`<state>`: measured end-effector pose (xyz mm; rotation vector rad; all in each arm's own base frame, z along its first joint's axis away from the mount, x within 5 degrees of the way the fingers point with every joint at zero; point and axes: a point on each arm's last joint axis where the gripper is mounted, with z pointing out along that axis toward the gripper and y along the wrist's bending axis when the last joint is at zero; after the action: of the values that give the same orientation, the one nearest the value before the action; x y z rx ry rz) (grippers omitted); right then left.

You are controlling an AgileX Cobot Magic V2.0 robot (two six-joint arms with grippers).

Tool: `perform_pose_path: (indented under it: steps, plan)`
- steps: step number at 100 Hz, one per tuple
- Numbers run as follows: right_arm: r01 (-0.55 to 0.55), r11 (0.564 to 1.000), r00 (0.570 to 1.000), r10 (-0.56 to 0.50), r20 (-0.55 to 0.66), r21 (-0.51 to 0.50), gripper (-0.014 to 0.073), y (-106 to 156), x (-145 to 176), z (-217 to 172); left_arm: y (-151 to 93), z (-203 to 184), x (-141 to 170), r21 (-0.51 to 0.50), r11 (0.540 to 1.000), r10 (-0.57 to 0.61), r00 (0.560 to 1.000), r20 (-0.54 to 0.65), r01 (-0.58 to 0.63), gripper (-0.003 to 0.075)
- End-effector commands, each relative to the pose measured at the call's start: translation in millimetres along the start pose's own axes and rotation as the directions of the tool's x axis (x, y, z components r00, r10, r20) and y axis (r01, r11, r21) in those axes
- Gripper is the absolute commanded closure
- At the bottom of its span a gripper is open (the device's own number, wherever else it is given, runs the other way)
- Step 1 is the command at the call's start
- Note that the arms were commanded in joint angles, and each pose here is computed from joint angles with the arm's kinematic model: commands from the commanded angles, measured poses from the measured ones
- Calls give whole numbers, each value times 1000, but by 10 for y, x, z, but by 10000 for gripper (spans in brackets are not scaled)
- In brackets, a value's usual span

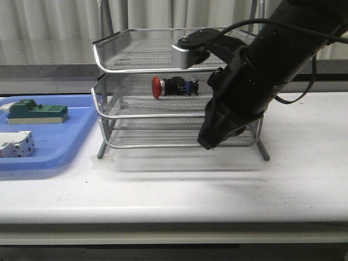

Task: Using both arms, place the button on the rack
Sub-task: 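Push the mesh tray back into the rack with the right gripper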

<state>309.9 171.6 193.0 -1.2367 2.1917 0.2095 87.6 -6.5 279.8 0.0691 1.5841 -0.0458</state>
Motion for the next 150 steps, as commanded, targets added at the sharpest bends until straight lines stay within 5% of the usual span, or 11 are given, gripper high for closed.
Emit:
perform_pose_path:
  steps: [1,26,51,79,121,150]
  plan:
    - [-41,999,998,40,53,11,656,-43,-136,-228,28,-4,-145,-28,999,-17,996,82,19,740]
    - [-168,985,985,169,32,-44,656,46,-168,-536,28,-4,-145,-28,999,-17,996,82,19,740]
    - [-375,922,927,372,45,93,656,-120,-74,-1065,28,-4,-145,-28,999,-17,996,82,19,740]
    - [-480,845,876,451,169,236,656,-190,190,-1768,28,-4,-145,-28,999,-17,996,82,19,740]
    - [-596,714,797,466,385,369,656,258,883,-2531,28,-4,-145,-28,999,-17,996,82,19,740]
    - [-609,680,772,391,501,409,656,678,1177,-2757,28,-4,-145,-28,999,-17,996,82,19,740]
